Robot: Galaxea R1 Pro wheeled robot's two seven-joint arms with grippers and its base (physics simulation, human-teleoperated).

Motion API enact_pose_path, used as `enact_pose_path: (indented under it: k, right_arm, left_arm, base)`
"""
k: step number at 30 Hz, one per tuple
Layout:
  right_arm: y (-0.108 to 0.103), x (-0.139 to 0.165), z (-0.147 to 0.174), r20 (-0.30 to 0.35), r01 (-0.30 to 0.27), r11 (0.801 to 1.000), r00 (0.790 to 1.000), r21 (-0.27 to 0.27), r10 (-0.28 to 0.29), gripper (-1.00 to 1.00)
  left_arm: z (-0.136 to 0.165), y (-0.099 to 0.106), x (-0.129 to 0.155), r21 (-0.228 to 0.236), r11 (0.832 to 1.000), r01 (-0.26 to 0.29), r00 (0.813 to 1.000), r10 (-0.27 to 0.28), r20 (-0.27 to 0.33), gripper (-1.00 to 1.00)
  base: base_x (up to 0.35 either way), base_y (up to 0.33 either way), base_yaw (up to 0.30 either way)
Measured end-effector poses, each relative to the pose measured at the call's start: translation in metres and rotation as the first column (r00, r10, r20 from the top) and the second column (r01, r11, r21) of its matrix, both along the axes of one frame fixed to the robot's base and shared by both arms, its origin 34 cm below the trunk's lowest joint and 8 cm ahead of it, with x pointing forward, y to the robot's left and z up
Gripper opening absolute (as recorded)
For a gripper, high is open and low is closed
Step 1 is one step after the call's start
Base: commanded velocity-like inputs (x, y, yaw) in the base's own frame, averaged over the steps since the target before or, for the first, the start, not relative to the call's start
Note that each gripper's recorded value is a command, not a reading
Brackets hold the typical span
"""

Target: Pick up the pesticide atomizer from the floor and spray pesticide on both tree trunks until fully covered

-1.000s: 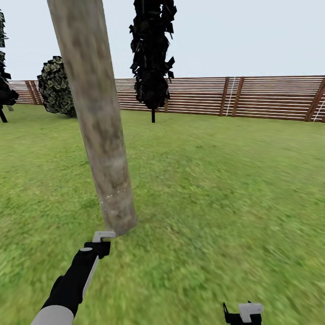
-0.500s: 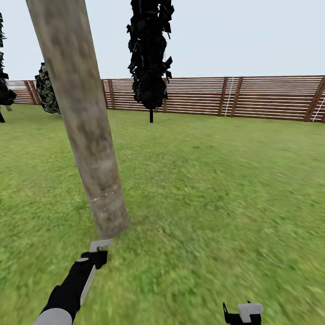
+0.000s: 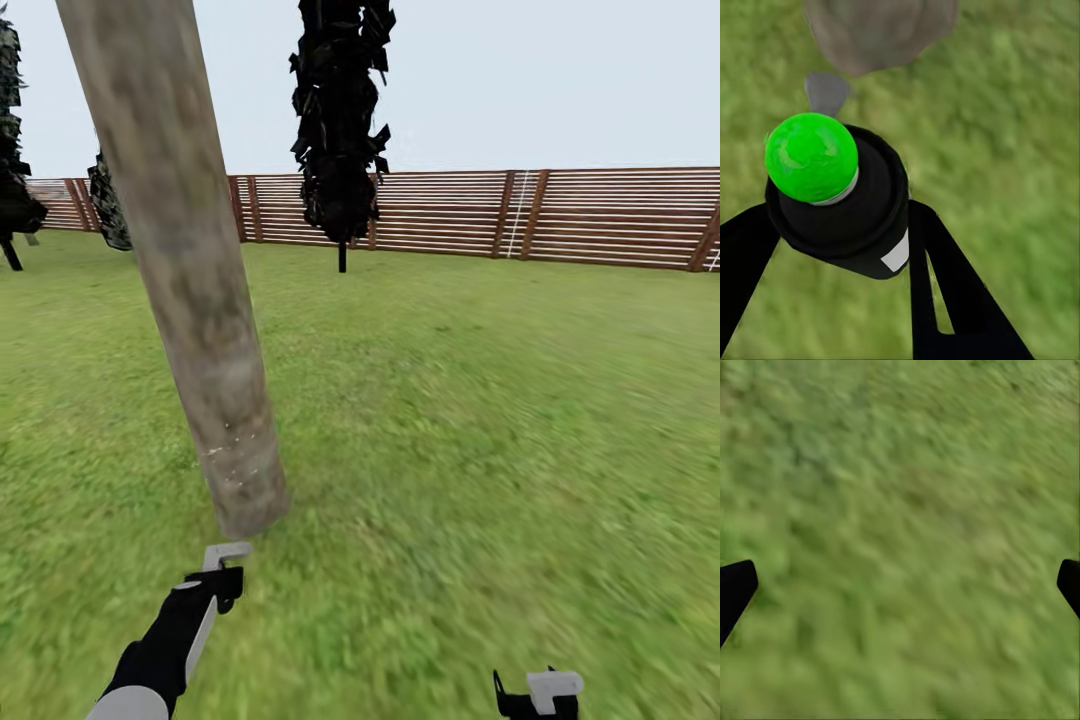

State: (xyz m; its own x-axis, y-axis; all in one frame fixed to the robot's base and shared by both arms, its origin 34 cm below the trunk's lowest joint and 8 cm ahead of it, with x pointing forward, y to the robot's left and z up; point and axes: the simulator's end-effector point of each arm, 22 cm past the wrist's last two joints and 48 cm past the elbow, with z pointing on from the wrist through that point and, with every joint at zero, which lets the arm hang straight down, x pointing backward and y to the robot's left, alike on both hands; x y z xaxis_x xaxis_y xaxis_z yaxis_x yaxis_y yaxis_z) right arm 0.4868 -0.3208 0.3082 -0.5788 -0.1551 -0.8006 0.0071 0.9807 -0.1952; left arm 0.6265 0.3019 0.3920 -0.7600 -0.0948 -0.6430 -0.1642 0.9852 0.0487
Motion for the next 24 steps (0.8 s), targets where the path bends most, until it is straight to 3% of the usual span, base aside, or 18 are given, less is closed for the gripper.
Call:
enact_pose_path:
  k: [7,9,12,15,18,21,24]
  right_arm:
    - [0.0,0.0,0.0,-0.001,-0.001,1.0,1.0,0.001,0.001,1.0]
    - [0.0,0.0,0.0,-0.001,-0.001,1.0,1.0,0.0,0.001,1.0]
    - [0.0,-0.001,-0.001,-0.002,0.0,1.0,1.0,0.0,0.0,1.0]
    - [0.0,-0.001,-0.001,-0.001,-0.001,1.0,1.0,0.0,0.001,1.0]
    - [0.0,0.0,0.0,-0.001,-0.001,1.0,1.0,0.0,0.001,1.0]
    - [0.0,0.0,0.0,-0.001,-0.001,1.0,1.0,0.0,0.001,1.0]
    - [0.0,0.0,0.0,-0.001,-0.001,1.0,1.0,0.0,0.001,1.0]
  left_arm:
    - [-0.002,0.019,-0.004,0.025,1.0,-0.008,1.0,0.008,-0.006,-1.0]
    - [-0.003,0.014,-0.005,0.019,1.0,-0.006,1.0,0.006,-0.009,-1.0]
    - [-0.005,-0.013,-0.003,0.0,1.0,0.03,1.0,-0.03,-0.01,-1.0]
    - [-0.004,-0.02,-0.002,0.004,0.999,0.051,0.999,-0.051,-0.01,-1.0]
    - [-0.004,0.003,-0.003,0.032,0.999,0.036,0.999,-0.036,-0.015,-1.0]
    - [0.0,0.048,-0.006,0.085,0.996,0.007,1.0,-0.005,-0.018,-1.0]
    - [0.0,0.047,-0.005,0.084,0.996,0.006,1.0,-0.005,-0.015,-1.0]
  base:
    - [0.219,0.0,0.157]
    - [0.027,0.0,0.013]
    - [0.006,0.0,0.003]
    - [0.001,0.0,0.0]
    - [0.0,0.0,0.0]
    - [0.0,0.0,0.0]
    - [0.0,0.0,0.002]
